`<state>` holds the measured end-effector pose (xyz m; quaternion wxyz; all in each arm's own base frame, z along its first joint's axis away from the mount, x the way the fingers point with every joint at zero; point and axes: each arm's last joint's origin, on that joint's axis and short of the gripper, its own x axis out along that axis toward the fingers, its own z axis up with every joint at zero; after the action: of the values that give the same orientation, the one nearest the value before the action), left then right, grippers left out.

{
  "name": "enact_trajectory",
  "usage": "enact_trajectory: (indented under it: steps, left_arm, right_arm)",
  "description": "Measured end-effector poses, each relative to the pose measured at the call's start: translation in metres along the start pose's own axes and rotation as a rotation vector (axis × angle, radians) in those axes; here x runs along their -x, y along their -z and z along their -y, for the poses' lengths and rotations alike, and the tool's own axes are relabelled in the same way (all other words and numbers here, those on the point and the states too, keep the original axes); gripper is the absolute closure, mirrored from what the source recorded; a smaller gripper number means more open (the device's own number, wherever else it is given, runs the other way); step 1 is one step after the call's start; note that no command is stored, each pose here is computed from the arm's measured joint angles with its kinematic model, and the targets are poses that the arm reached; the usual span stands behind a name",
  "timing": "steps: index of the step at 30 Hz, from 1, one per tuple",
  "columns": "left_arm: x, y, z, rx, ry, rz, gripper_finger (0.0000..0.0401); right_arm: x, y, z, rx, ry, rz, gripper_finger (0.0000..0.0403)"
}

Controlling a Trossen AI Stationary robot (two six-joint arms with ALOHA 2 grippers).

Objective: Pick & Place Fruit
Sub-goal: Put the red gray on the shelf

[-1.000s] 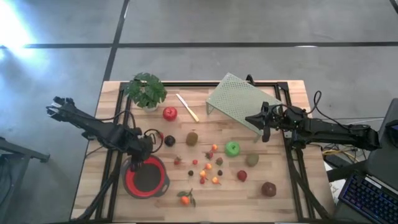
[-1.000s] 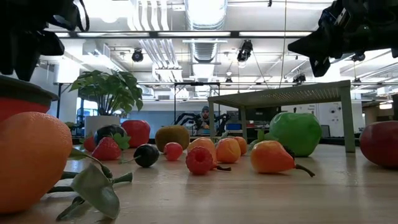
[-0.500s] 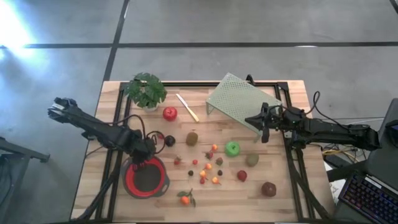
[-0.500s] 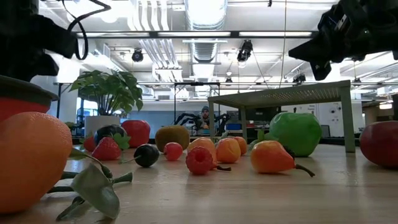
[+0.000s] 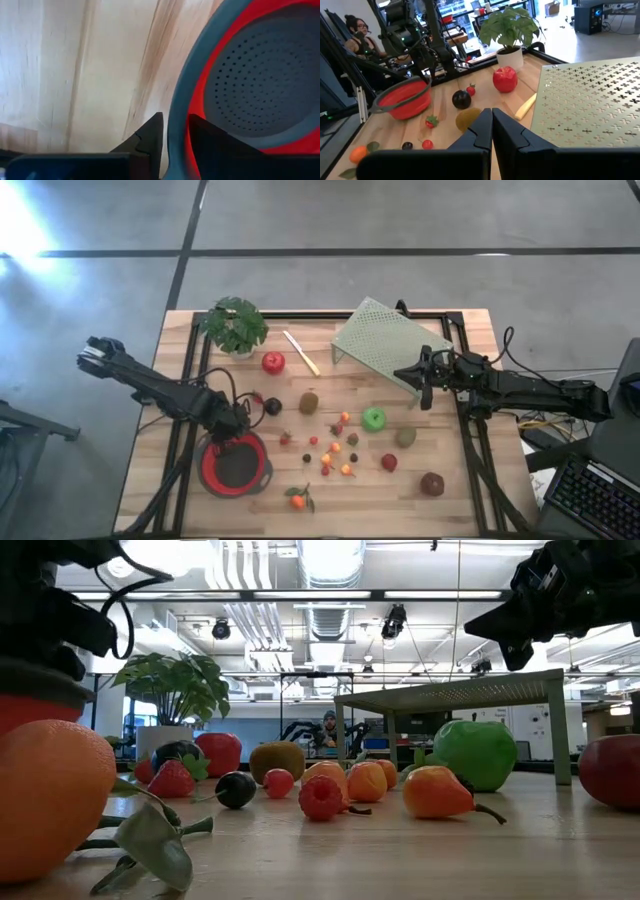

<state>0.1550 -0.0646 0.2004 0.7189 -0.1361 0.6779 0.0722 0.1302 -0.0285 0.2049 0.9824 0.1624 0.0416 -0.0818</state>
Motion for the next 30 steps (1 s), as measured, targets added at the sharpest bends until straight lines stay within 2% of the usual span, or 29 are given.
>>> enact_trajectory:
  steps: [8, 20, 24, 30]
  left_arm:
    - [0.012, -0.006, 0.005, -0.043, 0.036, 0.036, 0.0370]
    - [0.030, -0.021, 0.001, 0.003, 0.082, 0.090, 0.0367]
    - [0.049, -0.034, -0.003, 0.059, 0.113, 0.157, 0.0376]
    - [0.084, -0.060, -0.014, 0.094, 0.178, 0.340, 0.0376]
  right_arm:
    - [0.000, 0.001, 0.000, -0.003, 0.001, -0.006, 0.0394]
    - [0.000, 0.001, 0.000, -0.005, 0.004, -0.014, 0.0394]
    - [0.000, 0.002, 0.001, -0.005, 0.007, -0.024, 0.0394]
    - [0.000, 0.003, 0.001, -0.007, 0.011, -0.036, 0.0394]
